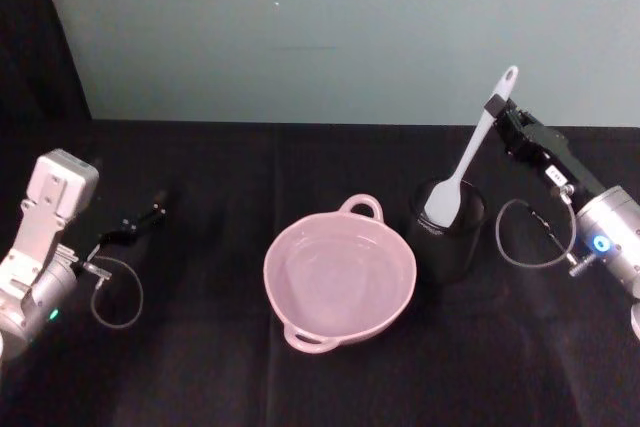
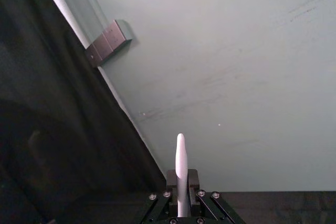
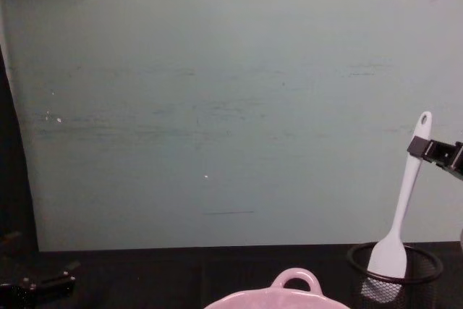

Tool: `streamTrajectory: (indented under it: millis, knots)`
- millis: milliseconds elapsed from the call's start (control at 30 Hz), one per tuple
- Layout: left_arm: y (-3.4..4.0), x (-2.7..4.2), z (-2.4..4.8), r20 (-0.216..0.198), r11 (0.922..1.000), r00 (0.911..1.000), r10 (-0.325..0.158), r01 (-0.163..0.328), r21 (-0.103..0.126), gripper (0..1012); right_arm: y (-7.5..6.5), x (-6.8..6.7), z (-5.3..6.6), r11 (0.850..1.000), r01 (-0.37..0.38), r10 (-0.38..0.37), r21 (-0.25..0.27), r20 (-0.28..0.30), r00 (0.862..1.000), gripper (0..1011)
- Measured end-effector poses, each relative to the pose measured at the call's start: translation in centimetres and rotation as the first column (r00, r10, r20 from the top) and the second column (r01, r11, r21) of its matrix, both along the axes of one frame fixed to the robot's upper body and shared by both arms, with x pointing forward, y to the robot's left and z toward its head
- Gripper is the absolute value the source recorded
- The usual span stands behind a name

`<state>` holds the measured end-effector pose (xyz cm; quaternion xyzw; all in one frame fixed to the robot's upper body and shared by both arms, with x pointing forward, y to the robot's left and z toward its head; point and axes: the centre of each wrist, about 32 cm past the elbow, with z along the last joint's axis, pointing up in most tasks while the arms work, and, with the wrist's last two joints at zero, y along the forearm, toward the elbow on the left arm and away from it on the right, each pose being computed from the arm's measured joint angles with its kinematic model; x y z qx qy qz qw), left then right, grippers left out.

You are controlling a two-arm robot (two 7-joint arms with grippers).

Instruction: Use the one hand to pick up the spoon and stir the clear water in the bowl.

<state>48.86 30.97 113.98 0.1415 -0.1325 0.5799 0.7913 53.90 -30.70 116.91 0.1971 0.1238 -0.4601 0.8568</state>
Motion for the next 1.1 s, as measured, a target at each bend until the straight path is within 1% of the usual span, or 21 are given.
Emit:
streamTrajectory:
  millis: [467,1100]
  knots:
    - [0.00,0.00,0.00,0.000,1.0000,1.0000,0.000,0.000,0.000,1005,0.3,-0.3,-1.5,1.000,-0.010,0.010,-0.008,-0.050,0.999,124]
    - [0.00,0.00,0.00,0.000,1.0000,1.0000,0.000,0.000,0.000,1005,0.5,-0.4,-2.5,1.000,-0.009,0.008,-0.013,-0.083,0.997,124]
